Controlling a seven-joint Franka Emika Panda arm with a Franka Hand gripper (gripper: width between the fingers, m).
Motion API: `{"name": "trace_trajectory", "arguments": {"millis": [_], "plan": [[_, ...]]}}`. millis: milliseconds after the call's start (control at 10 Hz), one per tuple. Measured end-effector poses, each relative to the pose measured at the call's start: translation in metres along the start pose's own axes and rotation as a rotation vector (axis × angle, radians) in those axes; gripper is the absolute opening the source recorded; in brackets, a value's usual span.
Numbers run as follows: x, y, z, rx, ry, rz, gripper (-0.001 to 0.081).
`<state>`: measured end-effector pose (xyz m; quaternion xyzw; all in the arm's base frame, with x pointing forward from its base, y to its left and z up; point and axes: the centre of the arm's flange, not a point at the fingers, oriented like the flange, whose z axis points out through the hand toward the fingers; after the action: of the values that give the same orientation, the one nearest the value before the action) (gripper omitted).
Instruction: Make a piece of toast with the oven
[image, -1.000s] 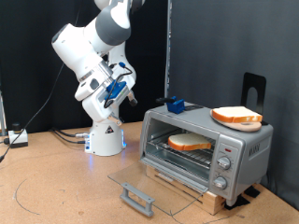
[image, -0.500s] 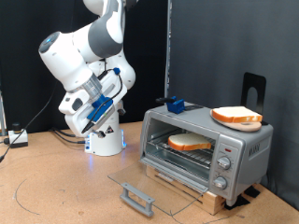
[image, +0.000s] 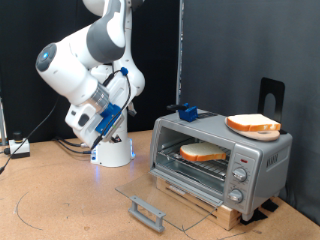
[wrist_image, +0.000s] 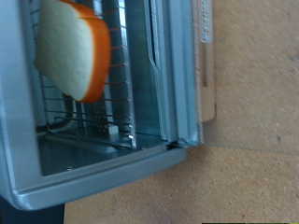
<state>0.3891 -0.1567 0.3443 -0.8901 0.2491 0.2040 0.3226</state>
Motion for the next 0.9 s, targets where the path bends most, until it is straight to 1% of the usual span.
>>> {"name": "trace_trajectory", "arguments": {"millis": [200, 300, 400, 500, 600, 700, 800, 900], "plan": [[0.021, 0.02, 0.009, -0.059, -0.048, 0.009, 0.0807], [0.033, 0.029, 0.013, -0.072, -0.046, 0.014, 0.0807], [0.044, 0.034, 0.015, -0.07, -0.047, 0.016, 0.0807], [0.044, 0.034, 0.015, -0.07, -0.049, 0.015, 0.0807], [0.041, 0.034, 0.017, -0.063, -0.076, 0.017, 0.0807], [0.038, 0.034, 0.021, -0.047, -0.134, 0.02, 0.0807], [0.039, 0.035, 0.024, -0.024, -0.169, 0.027, 0.0807], [0.045, 0.037, 0.031, 0.0, -0.181, 0.034, 0.0807]]}}
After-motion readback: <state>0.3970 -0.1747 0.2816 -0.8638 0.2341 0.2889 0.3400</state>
